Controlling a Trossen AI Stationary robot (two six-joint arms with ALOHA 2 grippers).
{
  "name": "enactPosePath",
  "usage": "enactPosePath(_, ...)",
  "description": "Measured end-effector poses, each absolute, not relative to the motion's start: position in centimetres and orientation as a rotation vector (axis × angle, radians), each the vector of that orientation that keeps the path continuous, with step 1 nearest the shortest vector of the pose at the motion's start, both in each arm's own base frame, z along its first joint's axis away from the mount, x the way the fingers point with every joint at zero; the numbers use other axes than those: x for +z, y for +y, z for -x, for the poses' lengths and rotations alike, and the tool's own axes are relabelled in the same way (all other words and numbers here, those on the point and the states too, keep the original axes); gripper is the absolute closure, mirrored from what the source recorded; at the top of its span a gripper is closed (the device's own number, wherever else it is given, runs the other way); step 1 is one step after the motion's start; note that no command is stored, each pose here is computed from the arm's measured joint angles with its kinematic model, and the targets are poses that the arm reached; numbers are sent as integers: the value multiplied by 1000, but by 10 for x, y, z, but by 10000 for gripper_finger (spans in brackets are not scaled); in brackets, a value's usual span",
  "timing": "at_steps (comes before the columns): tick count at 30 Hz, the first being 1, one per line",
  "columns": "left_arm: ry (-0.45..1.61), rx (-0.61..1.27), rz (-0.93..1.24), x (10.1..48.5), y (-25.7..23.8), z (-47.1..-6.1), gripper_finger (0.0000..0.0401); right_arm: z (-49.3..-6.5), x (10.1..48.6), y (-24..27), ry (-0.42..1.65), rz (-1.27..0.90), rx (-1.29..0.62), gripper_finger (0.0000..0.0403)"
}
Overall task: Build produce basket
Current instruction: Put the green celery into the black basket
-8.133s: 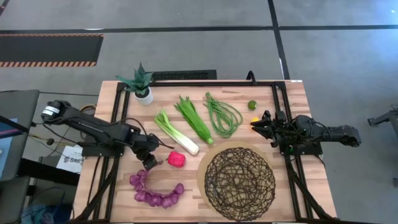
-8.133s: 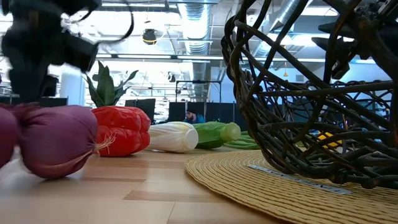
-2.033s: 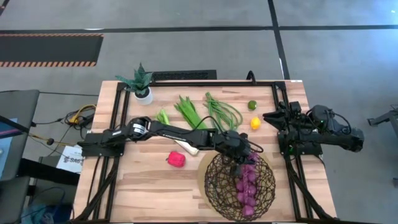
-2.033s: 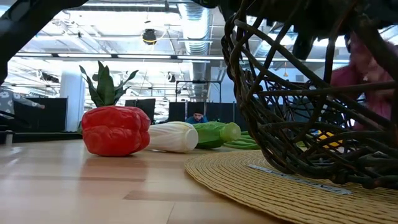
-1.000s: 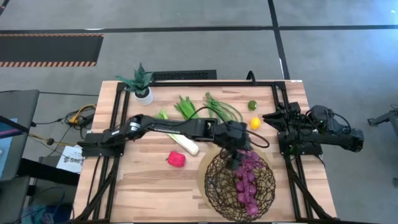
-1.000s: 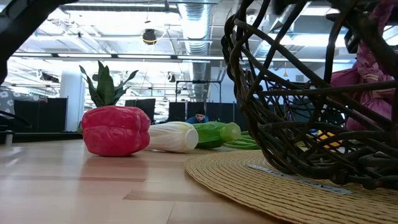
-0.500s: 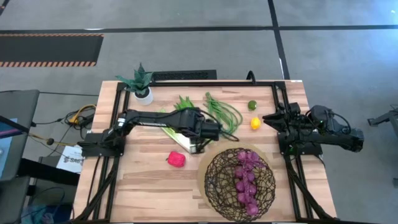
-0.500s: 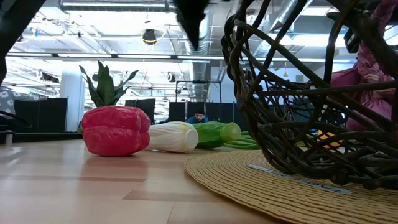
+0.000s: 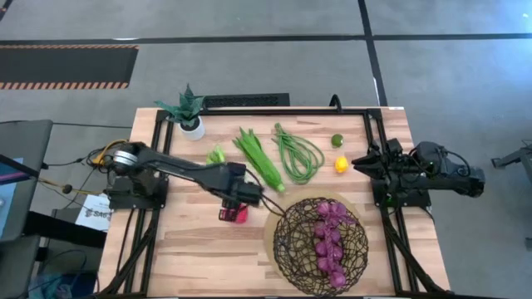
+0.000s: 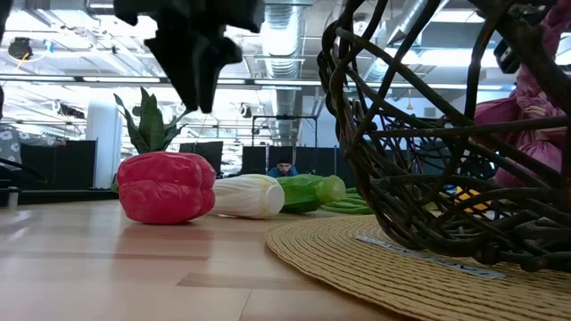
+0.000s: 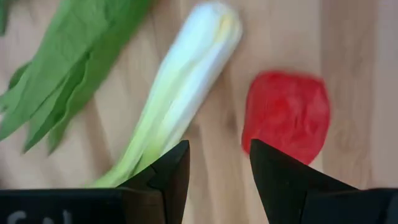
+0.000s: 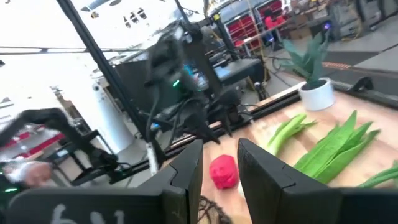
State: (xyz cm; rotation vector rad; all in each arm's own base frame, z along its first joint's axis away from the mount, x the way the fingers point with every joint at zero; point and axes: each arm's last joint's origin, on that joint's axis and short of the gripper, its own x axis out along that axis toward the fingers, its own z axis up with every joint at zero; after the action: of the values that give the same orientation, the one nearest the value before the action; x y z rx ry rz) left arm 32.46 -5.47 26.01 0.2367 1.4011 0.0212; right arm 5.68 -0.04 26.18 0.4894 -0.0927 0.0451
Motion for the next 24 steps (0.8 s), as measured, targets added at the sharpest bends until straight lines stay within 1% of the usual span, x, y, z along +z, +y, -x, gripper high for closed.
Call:
enactPosePath(3, 1278, -12, -186, 255, -40, -308, 246, -57, 262, 1, -87, -519, 64, 282)
enactPosePath(6, 1259, 11, -177, 252, -25, -289, 246, -57, 262, 1, -85, -524, 74, 282)
enactPosePath(9, 1274, 41, -163, 246, -11, -279, 246, -57, 262, 1, -88, -524, 64, 282)
enactPosePath(16, 1303, 207, 22, 237, 14, -277, 246, -57, 262, -1, -102, -526, 12, 282)
enactPosePath(19, 1292, 169, 57, 234, 20, -282, 246, -57, 262, -1, -103, -525, 11, 282)
enactPosePath(22, 1297, 121, 0, 231, 21, -285, 244, -57, 262, -1, -102, -523, 11, 282)
enactPosePath(24, 1319, 122, -22, 225, 22, -288, 238, -57, 262, -1, -103, -523, 12, 282)
